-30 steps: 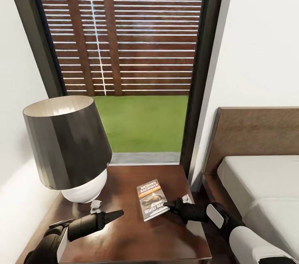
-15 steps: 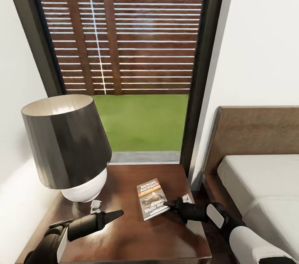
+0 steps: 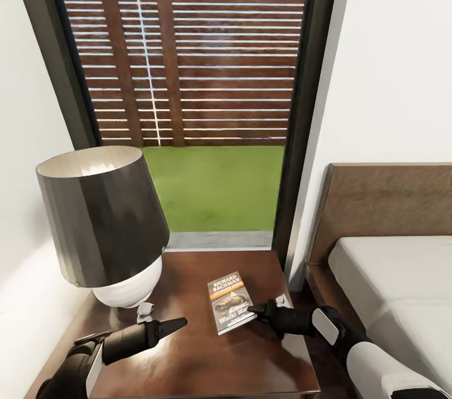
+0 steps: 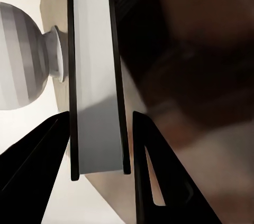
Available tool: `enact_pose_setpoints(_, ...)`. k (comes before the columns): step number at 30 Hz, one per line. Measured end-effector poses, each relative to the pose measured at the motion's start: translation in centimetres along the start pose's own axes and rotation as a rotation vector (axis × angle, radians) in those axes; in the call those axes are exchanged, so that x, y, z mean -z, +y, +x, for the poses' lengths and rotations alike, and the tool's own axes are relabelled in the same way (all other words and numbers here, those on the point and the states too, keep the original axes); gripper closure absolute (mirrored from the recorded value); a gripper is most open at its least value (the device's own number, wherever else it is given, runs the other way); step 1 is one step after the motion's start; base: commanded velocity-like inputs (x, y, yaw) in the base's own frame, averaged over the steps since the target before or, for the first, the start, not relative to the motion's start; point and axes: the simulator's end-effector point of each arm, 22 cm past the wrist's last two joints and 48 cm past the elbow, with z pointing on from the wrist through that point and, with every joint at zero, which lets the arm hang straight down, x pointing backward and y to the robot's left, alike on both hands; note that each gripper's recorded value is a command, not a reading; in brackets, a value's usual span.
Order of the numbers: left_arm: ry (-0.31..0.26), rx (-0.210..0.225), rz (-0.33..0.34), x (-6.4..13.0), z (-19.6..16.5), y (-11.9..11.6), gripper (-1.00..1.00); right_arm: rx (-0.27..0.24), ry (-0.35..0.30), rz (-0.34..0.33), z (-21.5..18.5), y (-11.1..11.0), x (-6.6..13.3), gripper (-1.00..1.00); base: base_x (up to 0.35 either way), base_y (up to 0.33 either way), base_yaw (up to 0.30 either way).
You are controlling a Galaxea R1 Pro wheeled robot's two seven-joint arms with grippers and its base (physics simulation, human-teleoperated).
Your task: In the bedroom, move the book from the bed onto either nightstand, and place the two sandals side by side next to the bed.
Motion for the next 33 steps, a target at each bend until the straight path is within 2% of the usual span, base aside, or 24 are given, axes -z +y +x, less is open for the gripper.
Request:
enact_pose_setpoints(18,-0.001,0.0,0.0,0.0,0.0,0.0,-1.0,-0.001,0.0,0.0,0.0,0.0,0.0,1.0,0.0,0.0,0.0)
enact_pose_setpoints(19,-0.001,0.0,0.0,0.0,0.0,0.0,-1.0,0.0,0.0,0.0,0.0,0.0,0.0,-1.0,0.0,0.0,0.0)
enact_pose_setpoints(20,-0.001,0.0,0.0,0.0,0.0,0.0,-1.0,0.036,0.013,0.087,0.3,-2.0,0.0,-1.0,0.0,0.0,0.0)
enact_pose_setpoints(33,-0.001,0.0,0.0,0.0,0.0,0.0,-1.0,0.025,0.01,0.077,0.2,-1.8,0.1,-1.0,0.0,0.0,0.0)
